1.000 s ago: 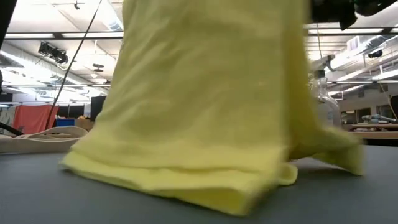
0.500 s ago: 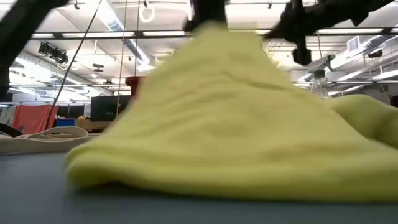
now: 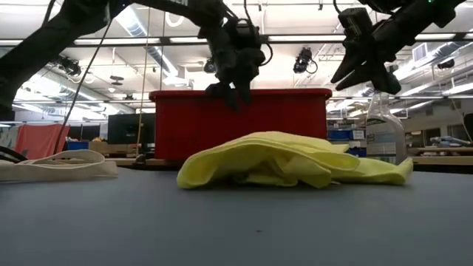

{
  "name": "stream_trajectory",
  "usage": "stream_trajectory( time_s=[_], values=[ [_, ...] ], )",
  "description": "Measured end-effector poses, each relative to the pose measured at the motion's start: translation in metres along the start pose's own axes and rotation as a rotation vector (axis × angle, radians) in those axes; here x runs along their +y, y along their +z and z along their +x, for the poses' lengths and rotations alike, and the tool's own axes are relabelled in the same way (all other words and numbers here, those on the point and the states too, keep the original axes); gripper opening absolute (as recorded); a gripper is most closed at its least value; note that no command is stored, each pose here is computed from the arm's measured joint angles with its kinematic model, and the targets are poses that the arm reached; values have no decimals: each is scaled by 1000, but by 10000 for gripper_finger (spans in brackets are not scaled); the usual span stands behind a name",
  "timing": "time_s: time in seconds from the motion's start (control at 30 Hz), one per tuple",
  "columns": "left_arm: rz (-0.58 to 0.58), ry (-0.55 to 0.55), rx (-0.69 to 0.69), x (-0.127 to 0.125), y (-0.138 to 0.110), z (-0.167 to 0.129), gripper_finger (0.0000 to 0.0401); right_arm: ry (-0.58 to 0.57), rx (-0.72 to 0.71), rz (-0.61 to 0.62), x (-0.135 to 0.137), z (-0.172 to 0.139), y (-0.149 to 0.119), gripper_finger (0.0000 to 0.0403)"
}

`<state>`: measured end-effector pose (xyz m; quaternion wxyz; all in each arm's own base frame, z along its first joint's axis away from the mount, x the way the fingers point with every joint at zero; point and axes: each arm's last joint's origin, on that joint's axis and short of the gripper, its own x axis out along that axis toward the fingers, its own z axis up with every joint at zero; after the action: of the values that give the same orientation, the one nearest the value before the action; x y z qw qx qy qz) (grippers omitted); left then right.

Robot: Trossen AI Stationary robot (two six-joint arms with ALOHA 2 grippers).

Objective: Fold laundry
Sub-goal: Fold the yellow shirt

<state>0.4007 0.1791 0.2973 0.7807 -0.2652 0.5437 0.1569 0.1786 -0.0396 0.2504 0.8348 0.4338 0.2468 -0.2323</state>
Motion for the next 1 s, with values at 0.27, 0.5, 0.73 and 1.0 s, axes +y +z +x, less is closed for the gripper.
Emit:
stream_trajectory(
  time_s=[0.27,0.5,0.73,1.0],
  values=[
    [248,-45,36,-57,-33,-3,221,10,218,-71,12,24,-27,141],
    [230,-104,49,-79,-104,29,221,45,341,-362,25,40,-57,140],
    [407,-193,-73,-126,-190,31,216,242,342,-766,50,56,-89,140],
    [571,-60,-143,-166,-254,58,216,181,277,-1156,57,79,-138,143]
  ],
)
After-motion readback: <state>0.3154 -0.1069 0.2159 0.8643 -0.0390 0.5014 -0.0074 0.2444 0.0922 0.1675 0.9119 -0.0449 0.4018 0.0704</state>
